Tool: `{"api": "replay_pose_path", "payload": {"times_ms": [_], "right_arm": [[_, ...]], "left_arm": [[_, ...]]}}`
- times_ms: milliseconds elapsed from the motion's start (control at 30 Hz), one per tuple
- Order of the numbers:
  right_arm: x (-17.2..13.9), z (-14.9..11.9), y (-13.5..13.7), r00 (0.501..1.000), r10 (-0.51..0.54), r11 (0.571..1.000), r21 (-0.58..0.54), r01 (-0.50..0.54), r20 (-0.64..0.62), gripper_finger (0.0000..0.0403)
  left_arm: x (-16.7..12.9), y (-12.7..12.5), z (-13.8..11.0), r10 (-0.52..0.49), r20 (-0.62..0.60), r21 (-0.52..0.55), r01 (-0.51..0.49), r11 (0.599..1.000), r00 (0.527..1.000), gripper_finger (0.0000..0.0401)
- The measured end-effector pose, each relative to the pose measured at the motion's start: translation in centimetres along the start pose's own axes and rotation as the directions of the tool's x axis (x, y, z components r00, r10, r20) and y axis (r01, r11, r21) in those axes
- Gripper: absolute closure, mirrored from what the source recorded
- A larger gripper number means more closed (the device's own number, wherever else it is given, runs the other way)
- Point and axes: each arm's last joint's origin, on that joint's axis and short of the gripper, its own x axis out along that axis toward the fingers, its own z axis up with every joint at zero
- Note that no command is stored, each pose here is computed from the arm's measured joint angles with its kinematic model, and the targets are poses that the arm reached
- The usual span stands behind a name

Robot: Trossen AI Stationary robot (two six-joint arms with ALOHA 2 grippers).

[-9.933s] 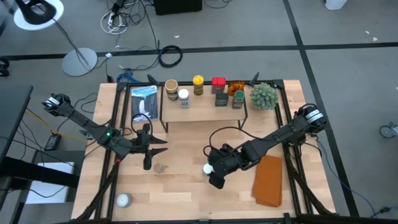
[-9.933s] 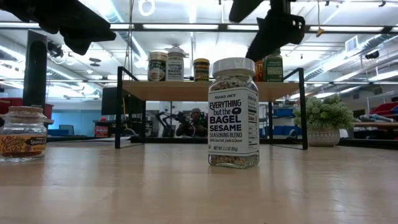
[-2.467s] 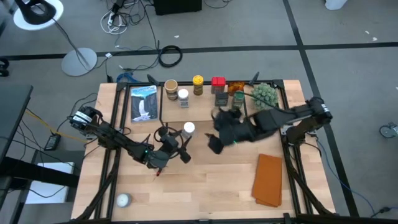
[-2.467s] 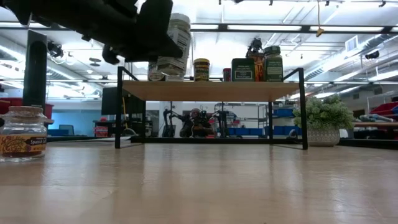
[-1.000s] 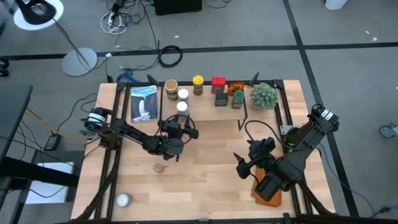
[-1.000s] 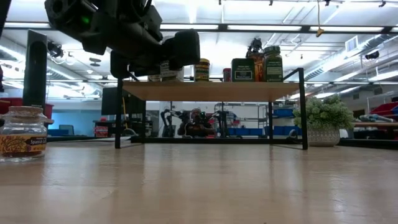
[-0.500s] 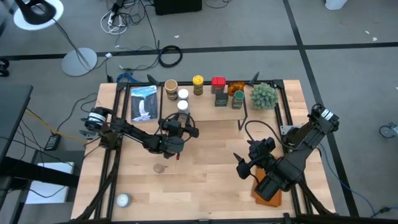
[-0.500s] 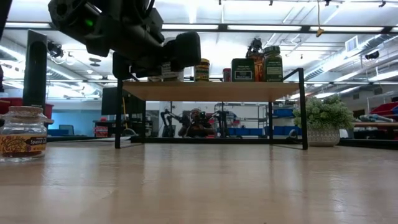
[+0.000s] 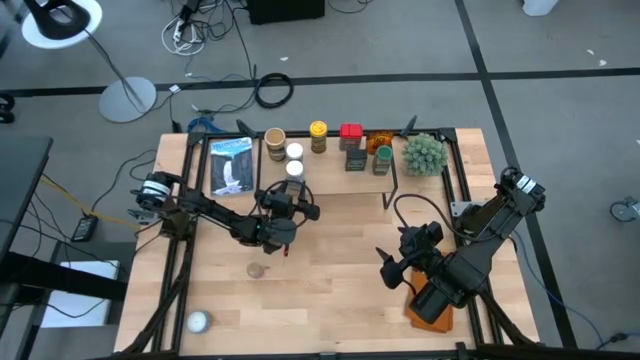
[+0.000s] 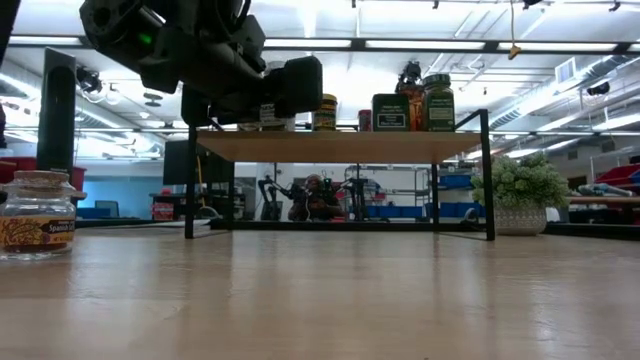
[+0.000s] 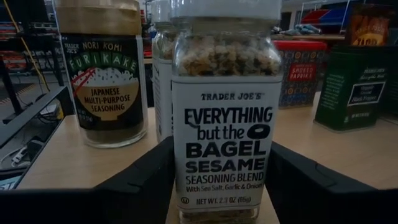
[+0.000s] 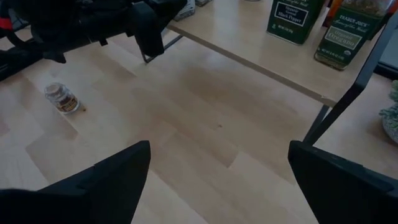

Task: Shelf spices
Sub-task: Put the white seasoning bottle on the shelf, then put the brown seasoning bottle on the shelf

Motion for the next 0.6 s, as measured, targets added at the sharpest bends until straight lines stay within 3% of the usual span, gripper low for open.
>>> {"api": "replay_pose_path", "payload": {"times_ms": [400, 600], "right_arm": [[-0.16, -0.16, 0.21, 1.0, 0.02, 1.0, -0.008, -0.02, -0.009, 0.0024], [-0.16, -0.21, 0.21, 1.0, 0.018, 1.0, -0.009, -0.018, -0.023, 0.0025]], "left_arm": [[-0.01, -0.01, -0.03, -0.004, 0.001, 0.036, 0.004, 0.999, 1.0, 0.0094], [-0.35, -0.22, 0.47, -0.011, 0.009, 0.087, 0.011, 0.996, 1.0, 0.0072]]}}
